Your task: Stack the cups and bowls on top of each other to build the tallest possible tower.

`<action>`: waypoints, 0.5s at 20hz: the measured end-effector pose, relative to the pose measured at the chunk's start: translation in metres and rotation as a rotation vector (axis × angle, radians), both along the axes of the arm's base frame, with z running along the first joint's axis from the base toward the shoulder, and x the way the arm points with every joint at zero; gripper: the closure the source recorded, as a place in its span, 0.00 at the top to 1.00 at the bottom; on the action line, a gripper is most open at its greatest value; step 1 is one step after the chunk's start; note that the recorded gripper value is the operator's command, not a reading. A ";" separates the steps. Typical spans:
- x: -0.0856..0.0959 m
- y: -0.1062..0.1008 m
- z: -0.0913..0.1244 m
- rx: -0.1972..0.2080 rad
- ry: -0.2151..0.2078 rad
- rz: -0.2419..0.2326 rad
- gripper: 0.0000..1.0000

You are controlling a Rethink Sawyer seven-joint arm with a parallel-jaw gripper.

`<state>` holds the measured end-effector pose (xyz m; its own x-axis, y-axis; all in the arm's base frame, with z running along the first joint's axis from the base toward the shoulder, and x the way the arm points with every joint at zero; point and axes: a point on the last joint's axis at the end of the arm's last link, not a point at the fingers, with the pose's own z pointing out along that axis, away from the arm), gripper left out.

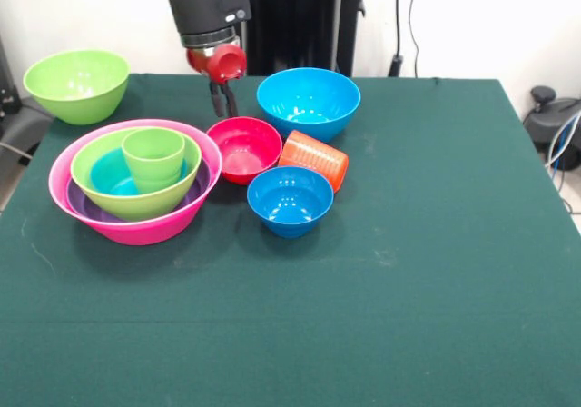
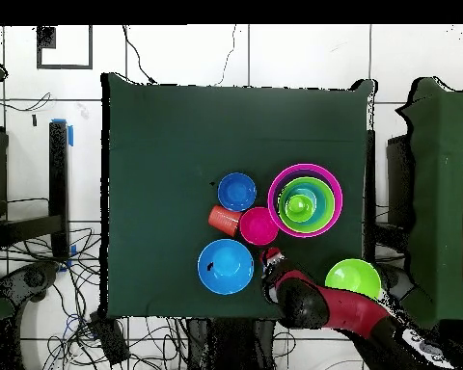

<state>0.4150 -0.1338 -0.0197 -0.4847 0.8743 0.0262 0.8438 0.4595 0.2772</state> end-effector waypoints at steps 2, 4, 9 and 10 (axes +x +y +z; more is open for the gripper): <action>0.005 -0.004 0.005 -0.009 -0.011 0.001 1.00; 0.007 -0.006 0.007 -0.010 -0.017 0.000 1.00; 0.021 -0.009 0.016 0.005 -0.045 -0.003 1.00; 0.024 -0.009 0.017 0.006 -0.049 -0.003 1.00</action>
<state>0.4387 -0.1430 -0.0025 -0.4830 0.8756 0.0074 0.8304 0.4553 0.3212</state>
